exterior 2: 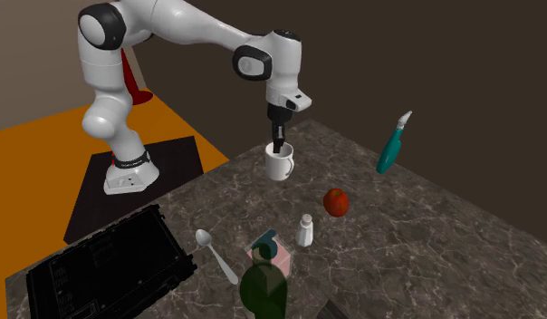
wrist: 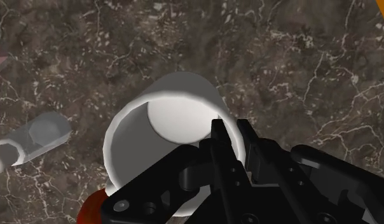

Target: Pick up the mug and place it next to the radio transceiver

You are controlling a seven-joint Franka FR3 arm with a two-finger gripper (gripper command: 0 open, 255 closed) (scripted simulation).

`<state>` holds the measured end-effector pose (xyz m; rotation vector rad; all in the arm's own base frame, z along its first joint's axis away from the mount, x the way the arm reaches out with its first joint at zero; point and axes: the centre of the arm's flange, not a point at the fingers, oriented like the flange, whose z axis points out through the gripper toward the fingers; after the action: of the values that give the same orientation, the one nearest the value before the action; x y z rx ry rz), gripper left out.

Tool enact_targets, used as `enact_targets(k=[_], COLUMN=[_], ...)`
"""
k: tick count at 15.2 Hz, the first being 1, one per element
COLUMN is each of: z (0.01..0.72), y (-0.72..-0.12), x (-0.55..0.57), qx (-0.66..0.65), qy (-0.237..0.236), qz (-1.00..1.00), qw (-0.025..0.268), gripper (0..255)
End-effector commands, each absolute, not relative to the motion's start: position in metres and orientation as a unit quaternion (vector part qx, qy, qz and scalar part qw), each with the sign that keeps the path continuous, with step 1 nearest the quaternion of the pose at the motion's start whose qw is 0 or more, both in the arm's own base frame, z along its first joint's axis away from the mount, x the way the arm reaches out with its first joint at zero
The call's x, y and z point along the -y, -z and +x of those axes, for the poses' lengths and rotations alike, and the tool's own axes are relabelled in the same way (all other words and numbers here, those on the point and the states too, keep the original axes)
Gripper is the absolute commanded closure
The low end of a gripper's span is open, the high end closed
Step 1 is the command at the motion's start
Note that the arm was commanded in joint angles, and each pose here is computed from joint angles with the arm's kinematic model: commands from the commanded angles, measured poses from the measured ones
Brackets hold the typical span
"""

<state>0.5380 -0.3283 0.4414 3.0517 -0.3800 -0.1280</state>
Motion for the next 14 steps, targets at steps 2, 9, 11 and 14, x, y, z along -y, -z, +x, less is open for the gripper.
enact_targets(k=[2,9,11,14], z=[0.538,0.538,0.538,0.538], y=[-0.458,-0.495,-0.505,-0.521], x=[0.328,0.328,0.328,0.328], qx=[0.123,0.123,0.123,0.123], qy=[0.042,0.042,0.042,0.042], qz=[0.991,0.991,0.991,0.991], qw=[0.032,0.032,0.032,0.032], gripper=[255,255,255,255])
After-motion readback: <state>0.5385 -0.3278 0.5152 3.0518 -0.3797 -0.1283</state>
